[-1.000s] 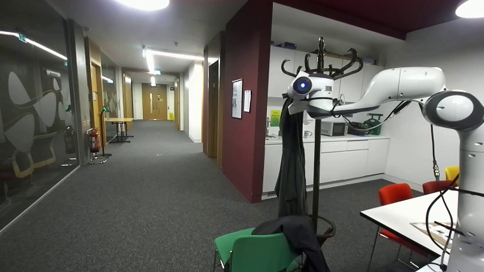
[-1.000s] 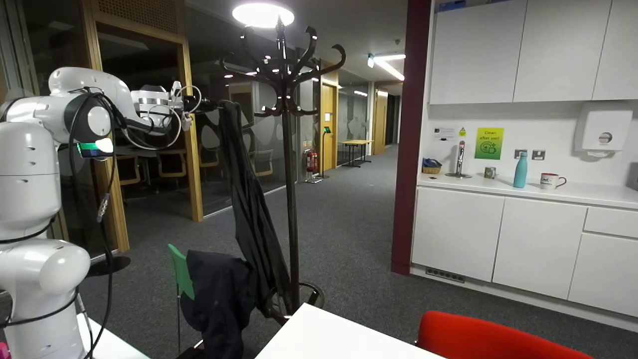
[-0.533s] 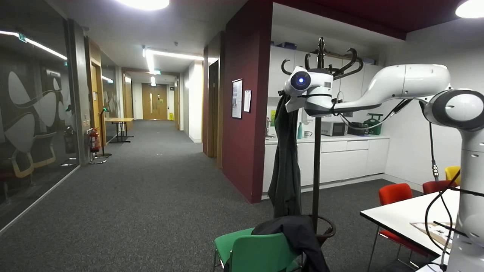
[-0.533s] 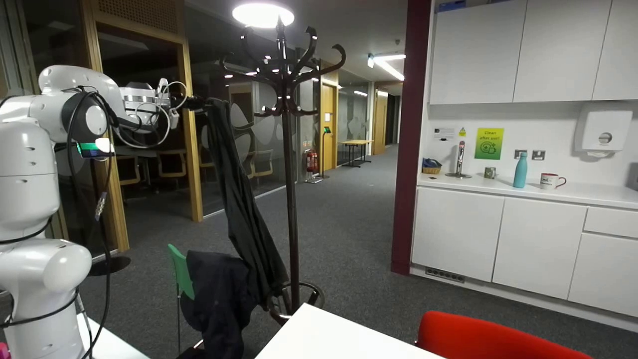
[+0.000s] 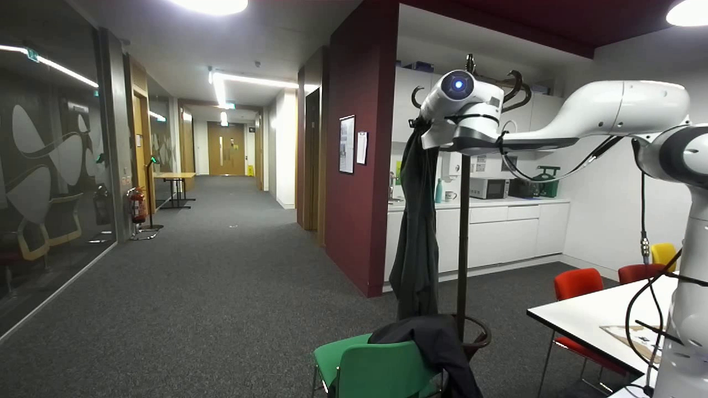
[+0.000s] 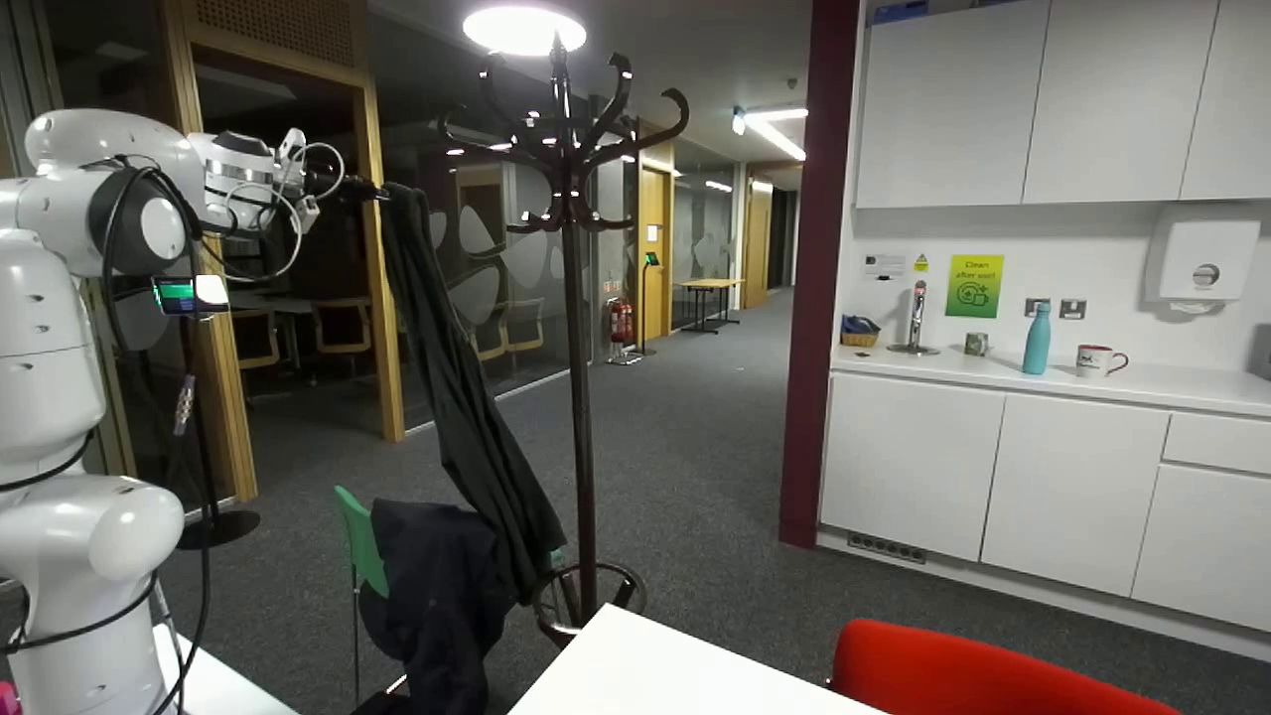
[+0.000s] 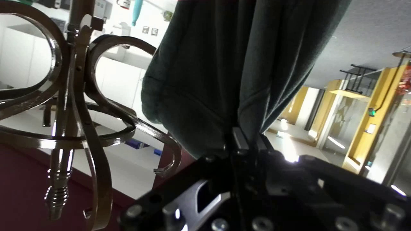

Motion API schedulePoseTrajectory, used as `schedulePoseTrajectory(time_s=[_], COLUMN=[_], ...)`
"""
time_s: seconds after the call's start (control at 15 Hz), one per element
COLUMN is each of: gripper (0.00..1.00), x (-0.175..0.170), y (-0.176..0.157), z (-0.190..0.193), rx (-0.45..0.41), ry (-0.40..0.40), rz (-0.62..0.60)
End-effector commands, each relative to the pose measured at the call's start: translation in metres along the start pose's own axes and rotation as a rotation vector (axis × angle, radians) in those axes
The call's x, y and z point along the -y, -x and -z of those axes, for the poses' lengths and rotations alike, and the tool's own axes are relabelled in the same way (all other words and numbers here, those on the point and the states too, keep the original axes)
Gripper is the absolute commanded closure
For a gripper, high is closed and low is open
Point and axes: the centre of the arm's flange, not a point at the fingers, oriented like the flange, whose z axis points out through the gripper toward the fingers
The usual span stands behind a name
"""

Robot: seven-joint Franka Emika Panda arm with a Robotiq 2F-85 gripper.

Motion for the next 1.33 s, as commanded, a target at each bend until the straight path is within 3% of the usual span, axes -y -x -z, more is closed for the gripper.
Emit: schedulePoseTrajectory(time_s=[0.0,0.27,0.53,0.87,1.27], gripper=[0.99,0.99,0.99,0.99,0.99], x=[-0.024,-0.023,-0.022,-0.026,-0.046], y=[-0.016,-0.018,-0.015,-0.012,-0.018], z=[0.035,0.049,0.053,0.06,0.08], rx=[0.007,0.076,0.168,0.224,0.246], ry=[-0.169,-0.328,-0.401,-0.432,-0.354], rz=[-0.004,-0.002,0.031,0.073,0.115])
